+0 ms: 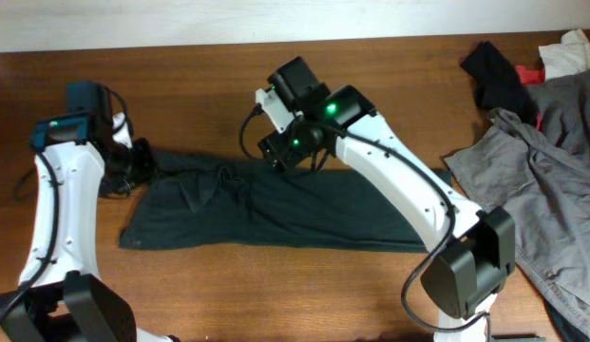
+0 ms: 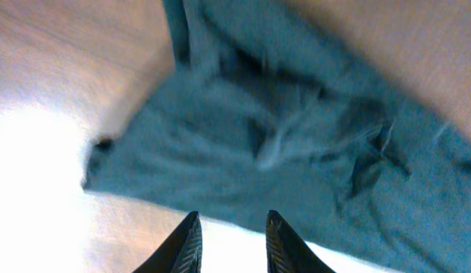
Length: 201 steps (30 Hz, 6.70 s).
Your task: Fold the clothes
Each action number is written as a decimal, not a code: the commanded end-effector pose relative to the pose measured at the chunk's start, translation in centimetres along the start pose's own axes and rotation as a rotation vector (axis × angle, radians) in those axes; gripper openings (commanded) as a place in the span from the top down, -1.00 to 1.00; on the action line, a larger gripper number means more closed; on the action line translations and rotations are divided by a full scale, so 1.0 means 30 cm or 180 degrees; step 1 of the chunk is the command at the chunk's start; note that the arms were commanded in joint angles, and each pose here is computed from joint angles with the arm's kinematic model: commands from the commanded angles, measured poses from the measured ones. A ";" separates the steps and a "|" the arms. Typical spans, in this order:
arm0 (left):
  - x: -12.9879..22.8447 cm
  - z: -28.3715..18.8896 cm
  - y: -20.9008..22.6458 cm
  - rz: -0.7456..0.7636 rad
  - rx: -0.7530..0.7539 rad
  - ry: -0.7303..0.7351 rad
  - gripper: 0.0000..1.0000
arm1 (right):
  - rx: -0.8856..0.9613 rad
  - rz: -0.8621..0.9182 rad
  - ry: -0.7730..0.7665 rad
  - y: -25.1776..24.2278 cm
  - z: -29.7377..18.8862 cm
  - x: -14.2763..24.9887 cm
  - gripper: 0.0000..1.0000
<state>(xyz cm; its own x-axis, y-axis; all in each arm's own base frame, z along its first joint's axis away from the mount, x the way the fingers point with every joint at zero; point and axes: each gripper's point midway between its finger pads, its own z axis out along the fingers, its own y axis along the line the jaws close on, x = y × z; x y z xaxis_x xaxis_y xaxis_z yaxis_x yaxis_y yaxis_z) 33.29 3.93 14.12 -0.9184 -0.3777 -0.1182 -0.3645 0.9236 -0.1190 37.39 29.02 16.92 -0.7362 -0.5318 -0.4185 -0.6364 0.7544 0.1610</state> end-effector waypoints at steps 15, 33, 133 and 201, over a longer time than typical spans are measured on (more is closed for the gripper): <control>0.176 0.360 -0.092 0.0025 0.0707 0.0275 0.31 | -0.0770 -0.0141 -0.0285 0.120 0.259 0.034 -0.22; 0.166 0.417 -0.087 -0.0044 0.0740 0.0093 0.28 | -0.0629 -0.0515 -0.0548 0.190 0.383 0.064 -0.28; 0.077 0.161 -0.023 -0.0400 0.0962 -0.0594 1.00 | -0.1651 -0.0239 0.0153 0.356 0.343 0.244 0.88; 0.043 0.201 -0.151 -0.0548 0.1282 -0.0433 0.91 | -0.1473 0.0176 0.0038 0.310 0.320 0.159 0.82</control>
<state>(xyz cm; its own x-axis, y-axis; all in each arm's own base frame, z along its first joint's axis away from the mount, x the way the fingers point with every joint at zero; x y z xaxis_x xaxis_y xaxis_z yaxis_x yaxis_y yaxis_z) 33.54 0.38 7.94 -0.8107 -0.5529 -0.1928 -0.4175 0.7767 -0.4716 30.12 36.75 5.37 -0.8210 -0.4757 -0.3156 -0.5647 0.5956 0.5713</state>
